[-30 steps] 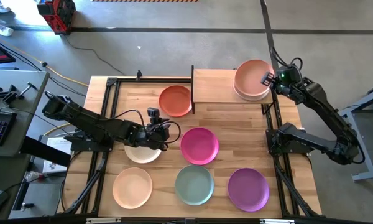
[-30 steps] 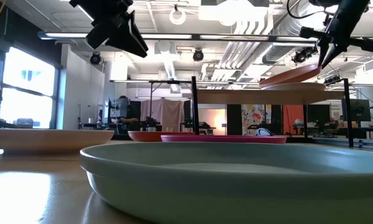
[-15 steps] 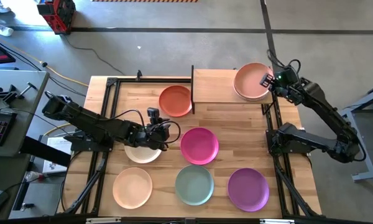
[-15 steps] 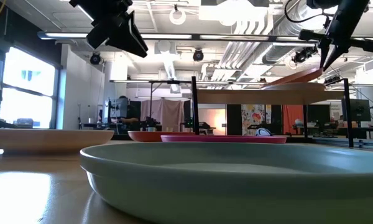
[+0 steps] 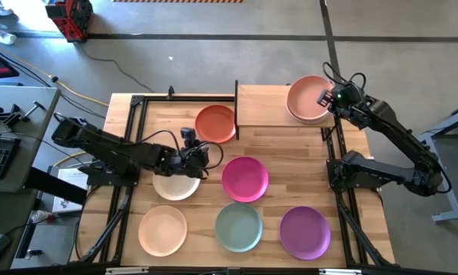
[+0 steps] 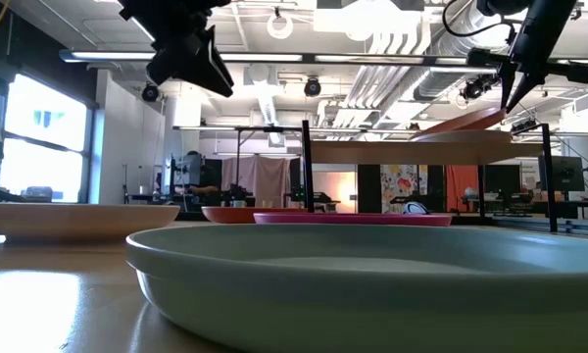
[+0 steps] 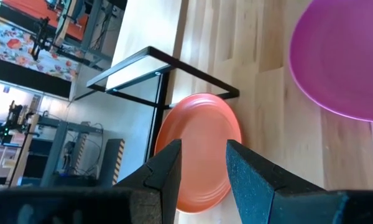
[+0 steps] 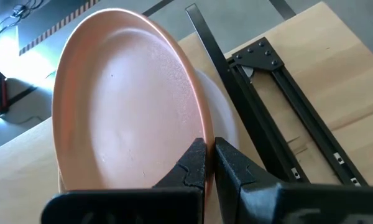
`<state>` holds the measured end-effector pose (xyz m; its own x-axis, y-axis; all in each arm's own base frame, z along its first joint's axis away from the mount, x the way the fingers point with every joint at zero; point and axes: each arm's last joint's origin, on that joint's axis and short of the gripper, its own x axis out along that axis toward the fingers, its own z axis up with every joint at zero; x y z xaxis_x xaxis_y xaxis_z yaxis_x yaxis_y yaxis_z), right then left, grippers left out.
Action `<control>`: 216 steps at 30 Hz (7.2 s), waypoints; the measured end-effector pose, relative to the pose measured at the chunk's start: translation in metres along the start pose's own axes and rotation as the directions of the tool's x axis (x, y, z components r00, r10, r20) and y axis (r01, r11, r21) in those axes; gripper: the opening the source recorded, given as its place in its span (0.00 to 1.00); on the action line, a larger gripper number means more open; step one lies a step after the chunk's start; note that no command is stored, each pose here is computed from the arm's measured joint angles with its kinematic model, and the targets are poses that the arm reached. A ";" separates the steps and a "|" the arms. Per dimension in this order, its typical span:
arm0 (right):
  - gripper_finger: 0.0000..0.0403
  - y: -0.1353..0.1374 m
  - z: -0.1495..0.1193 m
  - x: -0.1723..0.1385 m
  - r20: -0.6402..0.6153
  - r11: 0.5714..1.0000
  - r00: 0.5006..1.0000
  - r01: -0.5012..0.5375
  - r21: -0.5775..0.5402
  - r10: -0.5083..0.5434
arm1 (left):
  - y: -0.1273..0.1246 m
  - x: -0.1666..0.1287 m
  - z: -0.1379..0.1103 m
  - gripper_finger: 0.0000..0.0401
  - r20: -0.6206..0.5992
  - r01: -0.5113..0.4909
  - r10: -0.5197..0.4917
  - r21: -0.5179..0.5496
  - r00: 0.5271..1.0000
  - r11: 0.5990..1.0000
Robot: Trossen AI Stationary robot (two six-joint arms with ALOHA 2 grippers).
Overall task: Place and stack plates onto a shelf
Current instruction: Stack the light orange plate on top of the white plate on the shelf, then stack the peach plate on top of the light orange plate on the shelf
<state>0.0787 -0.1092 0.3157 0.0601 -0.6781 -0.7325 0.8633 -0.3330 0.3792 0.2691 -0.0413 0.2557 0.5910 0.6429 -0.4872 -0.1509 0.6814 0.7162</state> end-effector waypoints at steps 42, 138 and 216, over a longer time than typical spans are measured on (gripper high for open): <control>0.14 0.015 -0.019 0.011 -0.269 0.932 0.963 -0.120 -0.341 0.026 | 0.004 0.005 -0.001 0.29 -0.012 0.011 -0.012 -0.066 1.000 0.998; 0.14 0.078 -0.175 -0.063 -0.669 0.279 0.627 -0.778 -0.562 0.400 | -0.067 -0.073 -0.028 0.29 -0.152 0.733 -0.736 -0.089 0.659 0.675; 0.14 0.082 -0.193 -0.064 -0.666 0.168 0.623 -0.770 -0.616 0.411 | -0.074 -0.030 0.030 0.00 -0.212 0.526 -0.499 0.102 0.841 0.844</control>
<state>0.2425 0.0337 0.2848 0.7258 -0.1229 -0.6769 0.4077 0.8693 0.2793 0.2867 -0.1217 0.2324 0.4041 0.2748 -0.8725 0.2642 0.8781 0.3989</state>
